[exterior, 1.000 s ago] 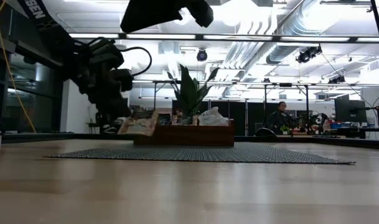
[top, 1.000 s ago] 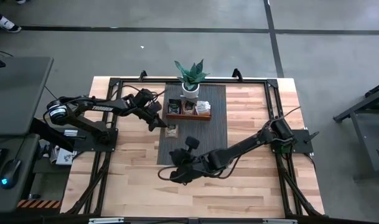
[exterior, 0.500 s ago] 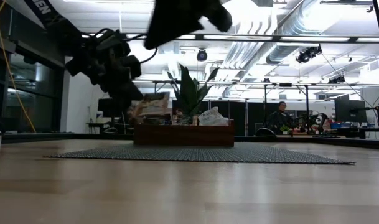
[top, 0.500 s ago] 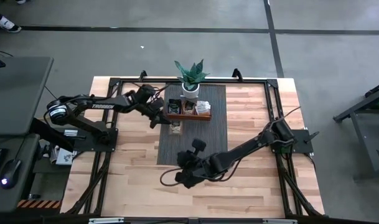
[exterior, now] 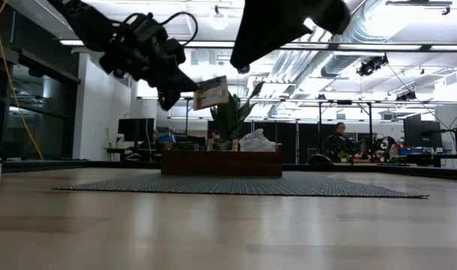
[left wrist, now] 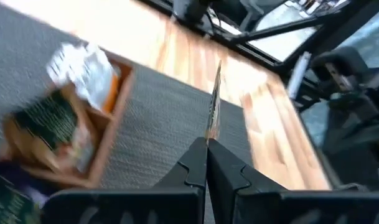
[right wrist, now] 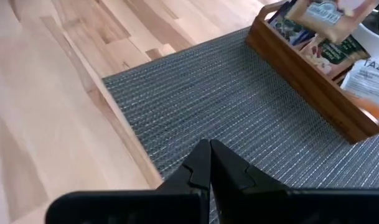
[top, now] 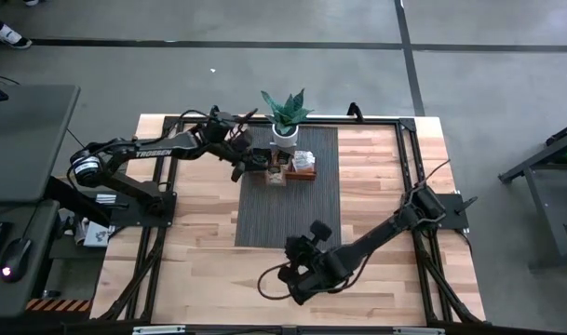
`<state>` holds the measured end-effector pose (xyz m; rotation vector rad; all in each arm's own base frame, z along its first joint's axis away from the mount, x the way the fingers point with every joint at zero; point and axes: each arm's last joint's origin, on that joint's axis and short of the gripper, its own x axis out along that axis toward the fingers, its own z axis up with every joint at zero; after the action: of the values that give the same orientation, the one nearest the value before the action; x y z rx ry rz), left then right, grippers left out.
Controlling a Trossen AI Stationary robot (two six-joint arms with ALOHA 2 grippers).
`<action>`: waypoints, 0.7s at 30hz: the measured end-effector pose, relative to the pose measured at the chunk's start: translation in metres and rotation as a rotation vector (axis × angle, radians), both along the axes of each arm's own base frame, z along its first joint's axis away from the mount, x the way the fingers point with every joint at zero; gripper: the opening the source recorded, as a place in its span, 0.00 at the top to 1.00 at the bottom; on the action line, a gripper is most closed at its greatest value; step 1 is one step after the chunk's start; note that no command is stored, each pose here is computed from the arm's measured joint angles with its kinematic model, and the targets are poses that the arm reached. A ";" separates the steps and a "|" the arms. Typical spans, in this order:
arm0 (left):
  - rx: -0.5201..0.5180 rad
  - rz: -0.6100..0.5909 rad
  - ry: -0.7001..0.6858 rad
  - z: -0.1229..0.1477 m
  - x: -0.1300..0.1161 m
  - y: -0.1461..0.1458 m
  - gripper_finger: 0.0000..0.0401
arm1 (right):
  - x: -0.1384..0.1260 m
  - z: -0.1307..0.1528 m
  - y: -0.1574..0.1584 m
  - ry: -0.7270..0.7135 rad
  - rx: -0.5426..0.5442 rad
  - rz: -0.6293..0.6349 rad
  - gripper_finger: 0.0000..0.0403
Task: Pick & Place Tea
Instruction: Put the brown tea bag into the middle section of the wooden organizer
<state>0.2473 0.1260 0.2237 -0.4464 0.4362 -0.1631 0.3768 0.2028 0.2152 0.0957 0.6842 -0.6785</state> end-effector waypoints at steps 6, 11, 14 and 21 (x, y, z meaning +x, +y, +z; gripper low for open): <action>0.178 0.050 0.014 0.012 0.004 0.006 1.00 | -0.009 0.001 0.014 -0.051 0.003 -0.014 1.00; 0.280 0.075 0.047 0.006 0.007 0.010 1.00 | -0.018 0.000 0.021 -0.062 -0.003 -0.035 1.00; 0.315 0.080 0.051 0.001 0.011 0.013 1.00 | -0.025 -0.001 0.024 -0.068 -0.015 -0.060 1.00; 0.360 0.124 0.046 -0.015 0.024 0.022 1.00 | -0.034 -0.001 0.030 -0.071 -0.010 -0.070 1.00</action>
<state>0.2711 0.1480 0.2091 -0.1225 0.4710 0.0464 0.3424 0.2332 0.2139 0.1345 0.6115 -0.7425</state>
